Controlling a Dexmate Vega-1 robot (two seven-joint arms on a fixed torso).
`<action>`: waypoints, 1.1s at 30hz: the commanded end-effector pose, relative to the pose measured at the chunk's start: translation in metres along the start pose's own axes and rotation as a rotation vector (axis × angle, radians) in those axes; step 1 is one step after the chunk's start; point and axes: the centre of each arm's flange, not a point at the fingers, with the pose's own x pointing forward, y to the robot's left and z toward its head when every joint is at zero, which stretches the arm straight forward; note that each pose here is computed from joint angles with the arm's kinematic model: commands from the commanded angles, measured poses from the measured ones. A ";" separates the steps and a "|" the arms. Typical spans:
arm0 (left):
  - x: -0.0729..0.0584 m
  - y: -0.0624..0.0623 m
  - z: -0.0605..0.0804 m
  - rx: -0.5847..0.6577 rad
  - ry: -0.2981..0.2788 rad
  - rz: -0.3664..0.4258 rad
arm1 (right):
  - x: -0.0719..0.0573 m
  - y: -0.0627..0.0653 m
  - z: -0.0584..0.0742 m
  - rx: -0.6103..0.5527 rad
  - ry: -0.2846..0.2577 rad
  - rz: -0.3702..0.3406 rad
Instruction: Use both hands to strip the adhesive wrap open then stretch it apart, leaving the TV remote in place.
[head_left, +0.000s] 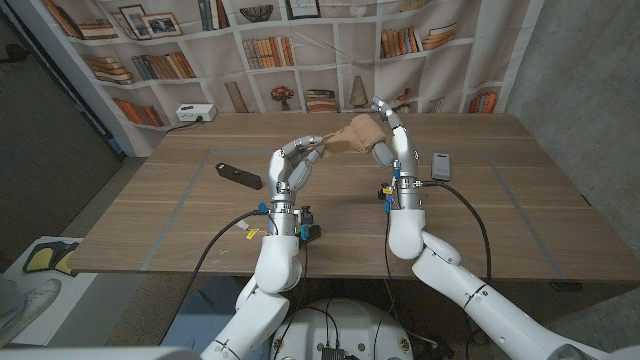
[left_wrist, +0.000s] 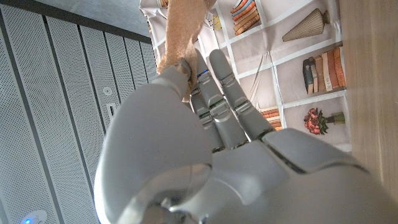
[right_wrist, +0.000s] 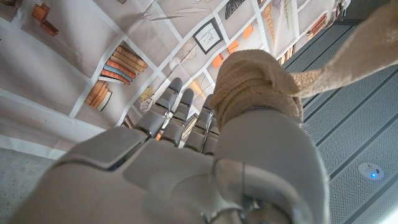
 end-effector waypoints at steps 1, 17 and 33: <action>-0.006 0.020 0.006 -0.008 -0.004 0.063 | -0.008 -0.018 -0.008 -0.037 0.024 -0.033; -0.015 0.043 0.004 0.013 0.025 0.124 | -0.006 -0.030 -0.009 -0.033 0.051 -0.092; -0.024 0.059 0.010 0.035 0.030 0.168 | -0.003 -0.033 -0.007 0.015 0.058 -0.124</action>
